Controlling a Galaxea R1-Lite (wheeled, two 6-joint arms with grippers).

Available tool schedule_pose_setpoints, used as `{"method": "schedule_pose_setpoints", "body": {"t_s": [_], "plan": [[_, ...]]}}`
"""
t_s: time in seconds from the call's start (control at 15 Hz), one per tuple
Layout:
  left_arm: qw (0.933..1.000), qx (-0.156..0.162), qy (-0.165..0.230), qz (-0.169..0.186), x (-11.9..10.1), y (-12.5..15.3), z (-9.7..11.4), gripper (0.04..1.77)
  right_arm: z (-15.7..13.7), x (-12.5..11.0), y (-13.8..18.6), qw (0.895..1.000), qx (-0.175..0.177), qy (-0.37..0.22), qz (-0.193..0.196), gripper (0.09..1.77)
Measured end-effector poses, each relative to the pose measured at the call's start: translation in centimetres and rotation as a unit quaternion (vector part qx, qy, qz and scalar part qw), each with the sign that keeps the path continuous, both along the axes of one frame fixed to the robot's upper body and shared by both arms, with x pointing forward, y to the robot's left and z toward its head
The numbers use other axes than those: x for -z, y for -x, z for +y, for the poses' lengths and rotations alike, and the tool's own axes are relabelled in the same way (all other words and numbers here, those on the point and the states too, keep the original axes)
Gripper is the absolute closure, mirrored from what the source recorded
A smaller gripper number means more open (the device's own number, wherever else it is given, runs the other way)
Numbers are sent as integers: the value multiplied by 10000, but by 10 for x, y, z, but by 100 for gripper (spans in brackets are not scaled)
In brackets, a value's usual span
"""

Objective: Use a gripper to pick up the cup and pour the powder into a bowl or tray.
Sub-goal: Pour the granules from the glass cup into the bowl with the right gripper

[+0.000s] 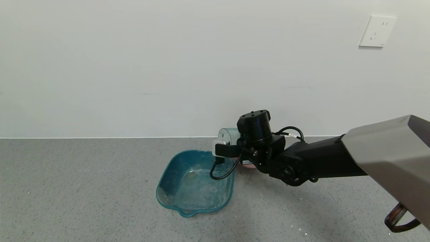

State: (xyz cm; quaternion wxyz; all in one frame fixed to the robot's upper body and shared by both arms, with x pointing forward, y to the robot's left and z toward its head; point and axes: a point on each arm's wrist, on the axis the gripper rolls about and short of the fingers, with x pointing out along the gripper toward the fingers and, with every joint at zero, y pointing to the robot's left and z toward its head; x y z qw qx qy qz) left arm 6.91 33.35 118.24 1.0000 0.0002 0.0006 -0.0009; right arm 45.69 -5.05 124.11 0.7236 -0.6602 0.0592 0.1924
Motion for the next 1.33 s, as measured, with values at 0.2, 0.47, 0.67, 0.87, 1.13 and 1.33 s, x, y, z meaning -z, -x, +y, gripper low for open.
{"method": "schedule_pose_setpoints", "body": {"t_s": [0.2,0.47,0.67,0.87,1.13,1.33], "plan": [[10000,0,-4,-4,0,0,0,5,2,2,3,9989,-185,416,-55,51],[10000,0,-4,-4,0,0,0,5,2,3,4,9936,-413,1034,-177,51],[10000,0,-4,-4,0,0,0,5,4,2,6,9900,-529,1281,-245,51],[10000,0,-4,-4,0,0,0,5,7,1,8,9853,-665,1535,-347,51],[10000,0,-4,-2,0,0,0,5,8,-4,11,9788,-646,1886,-478,51],[10000,0,-4,-2,0,0,0,5,10,-7,13,9770,-618,1972,-523,51]]}}
